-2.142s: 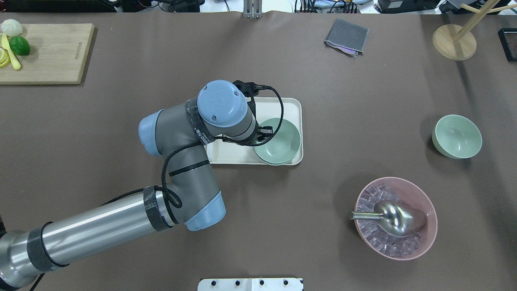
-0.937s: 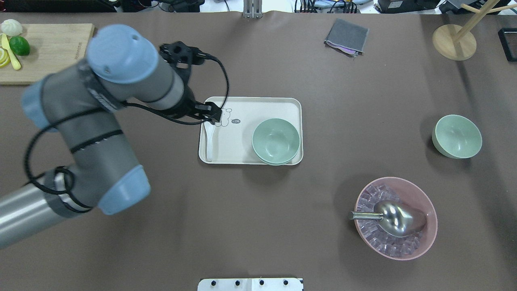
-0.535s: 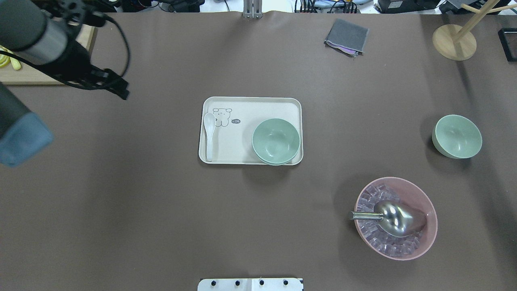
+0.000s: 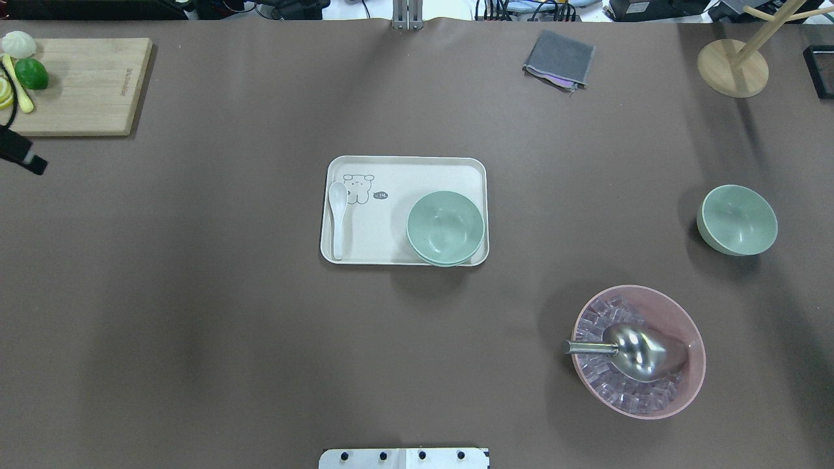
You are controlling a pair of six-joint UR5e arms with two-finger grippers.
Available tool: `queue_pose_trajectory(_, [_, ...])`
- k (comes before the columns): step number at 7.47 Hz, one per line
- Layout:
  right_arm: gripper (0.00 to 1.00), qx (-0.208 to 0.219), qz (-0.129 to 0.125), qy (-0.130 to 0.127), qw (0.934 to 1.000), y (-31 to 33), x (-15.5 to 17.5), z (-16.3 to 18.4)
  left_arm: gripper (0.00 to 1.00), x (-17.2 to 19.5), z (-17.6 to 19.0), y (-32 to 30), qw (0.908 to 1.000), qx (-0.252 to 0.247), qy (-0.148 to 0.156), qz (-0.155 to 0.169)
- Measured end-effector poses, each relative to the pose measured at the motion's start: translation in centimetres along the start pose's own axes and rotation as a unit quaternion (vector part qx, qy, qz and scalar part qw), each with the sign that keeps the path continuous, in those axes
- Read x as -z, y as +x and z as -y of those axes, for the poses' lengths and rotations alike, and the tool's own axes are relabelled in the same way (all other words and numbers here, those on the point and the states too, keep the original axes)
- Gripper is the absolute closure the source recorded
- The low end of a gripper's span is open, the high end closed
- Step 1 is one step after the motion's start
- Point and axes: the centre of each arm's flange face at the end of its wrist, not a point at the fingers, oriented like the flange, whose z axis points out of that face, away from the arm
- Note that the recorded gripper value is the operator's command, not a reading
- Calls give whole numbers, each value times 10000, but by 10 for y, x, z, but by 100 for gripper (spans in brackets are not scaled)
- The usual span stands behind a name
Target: Stack green bowls together
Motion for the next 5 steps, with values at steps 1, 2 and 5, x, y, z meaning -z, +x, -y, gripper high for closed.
queue_pose_trajectory(1, [2,-25,-21,-56,10000,-2,-13,5,2,-4,-9,-32,9997,-102,-12,217])
queue_pose_trajectory(2, [4,-98,-46,-108,9999,-5,-23,7,2,-7,-14,-48,9991,-166,-32,392])
queue_pose_trajectory(5, [26,-123,77,-5,9999,-6,-71,11,2,-9,-17,-57,9985,-218,-48,505])
